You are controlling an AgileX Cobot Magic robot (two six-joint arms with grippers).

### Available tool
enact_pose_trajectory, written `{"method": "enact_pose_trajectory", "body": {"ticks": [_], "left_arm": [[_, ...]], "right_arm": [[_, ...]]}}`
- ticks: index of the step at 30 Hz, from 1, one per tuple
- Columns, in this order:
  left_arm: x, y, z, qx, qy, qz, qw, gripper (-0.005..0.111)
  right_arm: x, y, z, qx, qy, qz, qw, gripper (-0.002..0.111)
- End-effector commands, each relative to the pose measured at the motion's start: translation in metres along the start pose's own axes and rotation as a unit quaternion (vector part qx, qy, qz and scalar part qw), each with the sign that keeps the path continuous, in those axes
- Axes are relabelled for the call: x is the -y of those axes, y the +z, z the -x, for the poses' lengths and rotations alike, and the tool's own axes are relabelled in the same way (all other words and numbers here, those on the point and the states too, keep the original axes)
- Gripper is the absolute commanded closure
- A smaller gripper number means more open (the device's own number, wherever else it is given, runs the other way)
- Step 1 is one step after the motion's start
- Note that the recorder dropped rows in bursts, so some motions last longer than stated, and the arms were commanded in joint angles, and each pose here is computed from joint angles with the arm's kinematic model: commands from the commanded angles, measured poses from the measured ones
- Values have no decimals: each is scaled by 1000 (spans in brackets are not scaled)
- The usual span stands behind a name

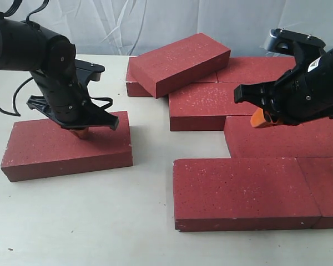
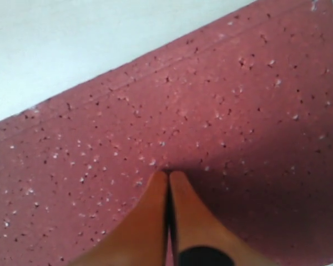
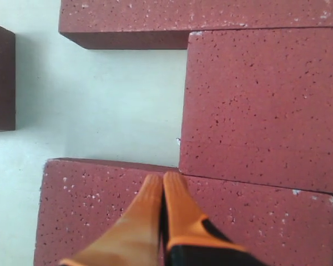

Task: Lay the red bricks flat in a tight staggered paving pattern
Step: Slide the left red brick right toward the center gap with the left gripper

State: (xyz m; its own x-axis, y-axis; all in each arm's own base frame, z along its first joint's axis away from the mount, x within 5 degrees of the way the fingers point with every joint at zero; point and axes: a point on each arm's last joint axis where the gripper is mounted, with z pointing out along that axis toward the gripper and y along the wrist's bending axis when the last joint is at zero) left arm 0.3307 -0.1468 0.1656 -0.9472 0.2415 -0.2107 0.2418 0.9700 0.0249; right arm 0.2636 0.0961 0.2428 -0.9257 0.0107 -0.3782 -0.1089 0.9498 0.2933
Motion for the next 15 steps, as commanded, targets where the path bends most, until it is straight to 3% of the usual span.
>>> {"method": "enact_pose_trajectory", "body": {"ticks": [1,15], "left_arm": [[10,12,-4,-11,-15,-24,1000,107],[50,9,-7,19,54,-63,996,107]], "right_arm": [[0,-4,2,8,-3,2,1000,109],[0,-4,2,8,-4,5,1000,109]]}}
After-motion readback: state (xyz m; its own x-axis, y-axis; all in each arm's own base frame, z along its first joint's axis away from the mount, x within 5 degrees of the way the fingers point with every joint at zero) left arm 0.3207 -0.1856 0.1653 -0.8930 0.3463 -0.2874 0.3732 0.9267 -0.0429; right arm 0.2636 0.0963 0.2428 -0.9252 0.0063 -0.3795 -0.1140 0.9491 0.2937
